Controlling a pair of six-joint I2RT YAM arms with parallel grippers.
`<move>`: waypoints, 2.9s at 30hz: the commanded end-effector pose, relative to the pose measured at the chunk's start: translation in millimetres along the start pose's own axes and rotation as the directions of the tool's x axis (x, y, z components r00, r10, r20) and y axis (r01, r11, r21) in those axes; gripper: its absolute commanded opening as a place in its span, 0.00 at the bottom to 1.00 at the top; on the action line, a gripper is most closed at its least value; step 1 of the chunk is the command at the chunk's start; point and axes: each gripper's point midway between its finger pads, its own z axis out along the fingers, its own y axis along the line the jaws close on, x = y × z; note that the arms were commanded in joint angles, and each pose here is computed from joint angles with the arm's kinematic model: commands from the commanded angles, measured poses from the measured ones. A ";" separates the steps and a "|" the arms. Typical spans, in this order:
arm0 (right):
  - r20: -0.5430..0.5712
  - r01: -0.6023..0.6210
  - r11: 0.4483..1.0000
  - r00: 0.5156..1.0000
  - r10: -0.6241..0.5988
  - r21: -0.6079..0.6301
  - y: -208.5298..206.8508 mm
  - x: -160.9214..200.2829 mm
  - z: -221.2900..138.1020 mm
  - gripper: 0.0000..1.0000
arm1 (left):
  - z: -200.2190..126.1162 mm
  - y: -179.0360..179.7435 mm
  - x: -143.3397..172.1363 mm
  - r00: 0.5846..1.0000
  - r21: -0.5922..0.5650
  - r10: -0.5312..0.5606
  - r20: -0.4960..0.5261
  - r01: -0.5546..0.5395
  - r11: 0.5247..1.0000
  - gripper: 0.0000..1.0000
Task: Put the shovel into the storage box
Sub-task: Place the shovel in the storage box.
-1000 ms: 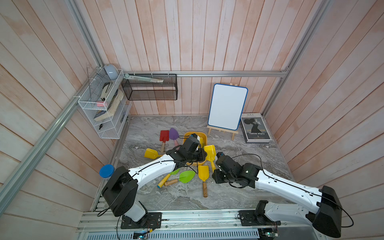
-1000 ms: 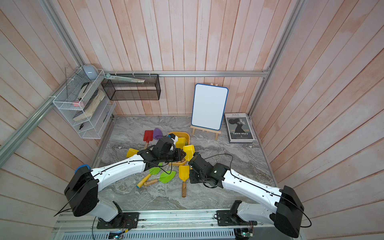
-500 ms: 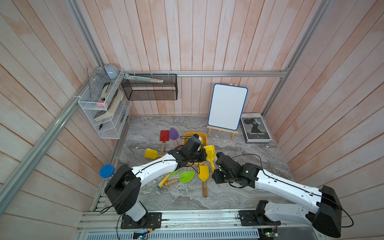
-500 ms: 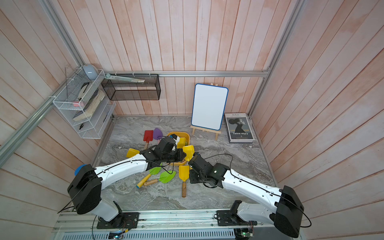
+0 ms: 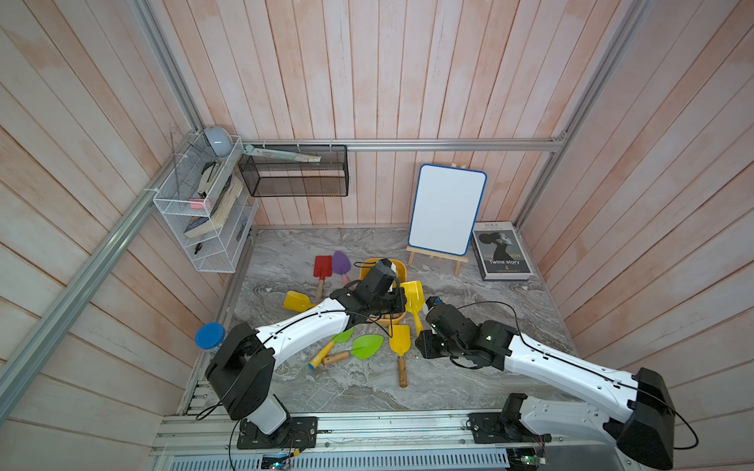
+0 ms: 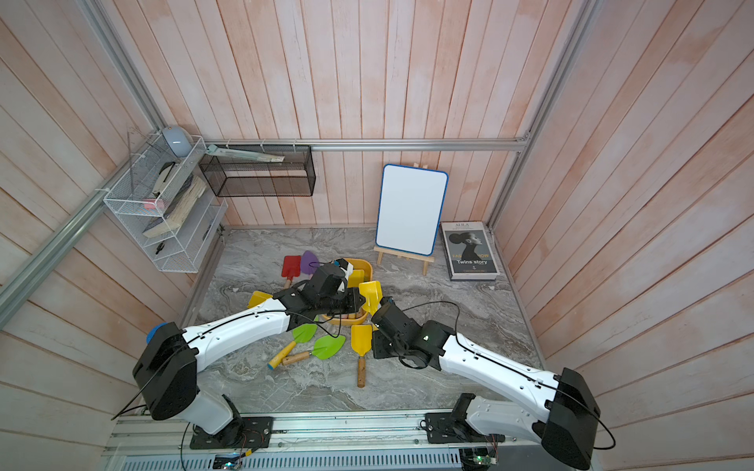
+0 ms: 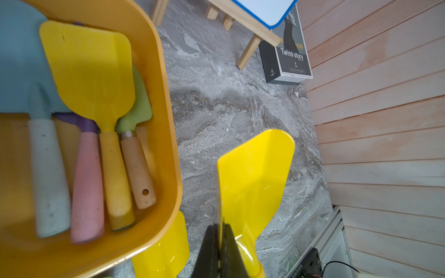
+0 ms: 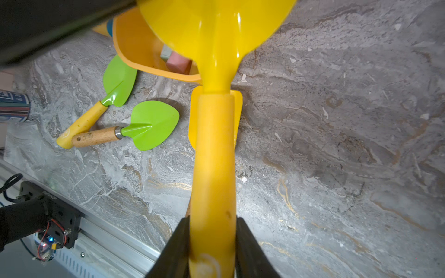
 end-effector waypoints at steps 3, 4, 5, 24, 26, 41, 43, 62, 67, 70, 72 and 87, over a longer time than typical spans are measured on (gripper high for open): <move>0.029 0.006 1.000 1.000 -0.005 -0.025 3.1 -6.8 -10.6 0.40 | -21.7 11.6 -47.7 0.996 -0.029 0.069 0.062 -0.067 0.997 0.03; 0.029 0.006 1.000 1.000 -0.005 -0.025 1.9 -6.2 -10.1 0.41 | -24.3 15.9 -54.4 0.995 -0.037 0.074 0.067 -0.072 0.997 0.03; 0.029 0.006 1.000 1.000 -0.005 -0.029 1.3 -5.9 -10.3 0.42 | -27.0 20.8 -61.5 0.994 -0.047 0.082 0.071 -0.079 0.996 0.03; 0.011 -0.016 0.997 1.000 0.017 -0.070 -2.9 0.5 -4.0 0.40 | 9.4 105.4 -121.5 0.977 -0.171 0.215 0.005 -0.211 0.962 0.03; 0.009 -0.019 0.998 1.000 0.020 -0.068 -3.4 1.3 -2.8 0.40 | 12.7 111.2 -125.5 0.974 -0.192 0.226 0.006 -0.221 0.956 0.03; -0.013 -0.022 0.998 1.000 0.021 -0.056 -4.3 3.7 4.5 0.38 | 44.5 142.1 -109.1 0.968 -0.238 0.248 -0.044 -0.251 0.938 0.02; -0.015 -0.021 0.998 1.000 0.020 -0.057 -3.4 3.3 4.8 0.38 | 46.6 144.5 -105.5 0.969 -0.237 0.243 -0.047 -0.247 0.940 0.02; -0.030 -0.011 0.998 1.000 0.009 -0.060 -0.1 3.1 9.5 0.37 | 64.0 149.0 -74.0 0.968 -0.217 0.221 -0.118 -0.242 0.946 0.01; -0.028 -0.009 0.998 1.000 0.007 -0.060 -0.7 3.3 9.4 0.37 | 69.5 151.5 -67.7 0.968 -0.217 0.212 -0.132 -0.237 0.947 0.01; -0.026 -0.012 0.998 1.000 0.010 -0.060 -1.3 3.7 9.2 0.37 | 71.9 153.3 -65.4 0.969 -0.220 0.205 -0.137 -0.232 0.948 0.01; -0.028 -0.011 0.998 1.000 0.009 -0.060 -1.8 4.4 9.7 0.37 | 73.8 154.4 -63.2 0.969 -0.220 0.202 -0.143 -0.230 0.948 0.01; -0.031 -0.013 0.998 0.999 0.011 -0.057 -2.9 5.7 10.8 0.38 | 89.7 166.7 -43.6 0.963 -0.259 0.167 -0.211 -0.220 0.941 0.07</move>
